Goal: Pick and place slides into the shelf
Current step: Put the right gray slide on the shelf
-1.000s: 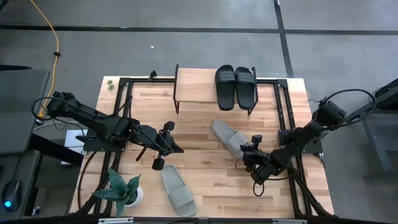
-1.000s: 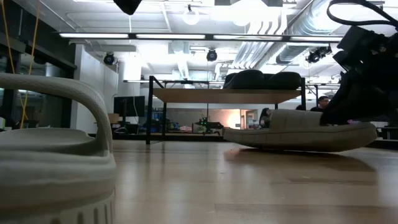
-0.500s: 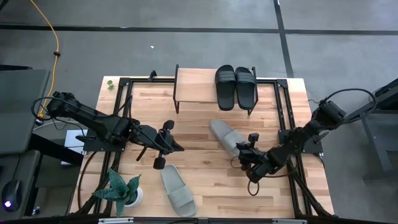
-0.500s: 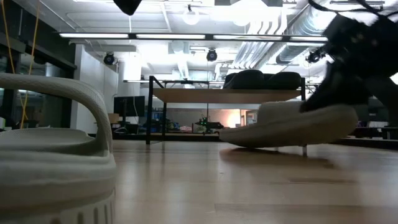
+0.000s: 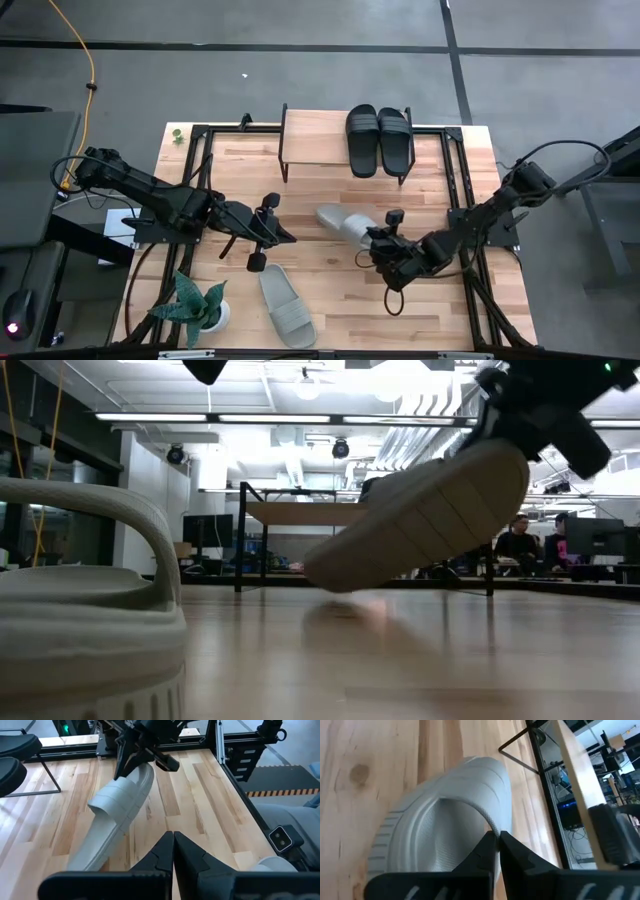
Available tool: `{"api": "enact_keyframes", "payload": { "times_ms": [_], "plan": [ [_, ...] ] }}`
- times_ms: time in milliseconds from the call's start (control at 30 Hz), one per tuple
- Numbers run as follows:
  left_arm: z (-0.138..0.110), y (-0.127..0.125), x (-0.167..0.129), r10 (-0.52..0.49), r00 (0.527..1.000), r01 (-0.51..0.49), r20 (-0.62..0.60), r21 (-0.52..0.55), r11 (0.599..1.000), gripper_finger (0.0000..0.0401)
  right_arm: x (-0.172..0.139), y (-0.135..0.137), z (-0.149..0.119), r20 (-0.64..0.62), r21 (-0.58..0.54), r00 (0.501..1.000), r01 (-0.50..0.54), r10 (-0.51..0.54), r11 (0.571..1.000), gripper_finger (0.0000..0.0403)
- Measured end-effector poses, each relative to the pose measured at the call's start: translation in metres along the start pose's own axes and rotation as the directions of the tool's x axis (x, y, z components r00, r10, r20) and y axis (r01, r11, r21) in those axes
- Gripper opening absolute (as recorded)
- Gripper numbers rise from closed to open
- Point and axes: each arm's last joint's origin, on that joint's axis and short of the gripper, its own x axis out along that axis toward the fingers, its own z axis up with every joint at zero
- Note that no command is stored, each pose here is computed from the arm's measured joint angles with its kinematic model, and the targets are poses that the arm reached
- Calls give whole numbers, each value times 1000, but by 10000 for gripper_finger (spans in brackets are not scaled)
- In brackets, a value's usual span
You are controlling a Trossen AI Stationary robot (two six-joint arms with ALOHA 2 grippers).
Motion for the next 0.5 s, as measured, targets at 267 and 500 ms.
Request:
{"api": "enact_keyframes", "payload": {
  "times_ms": [267,500],
  "plan": [
    [0,0,0,0,1000,0,-1,-7,1000,1,-1,-26,21,-64,-17,997,43,-44,999,0],
    [0,0,0,0,1000,0,-2,-23,1000,1,0,-37,34,-60,-19,997,45,-46,999,0]
  ]
}}
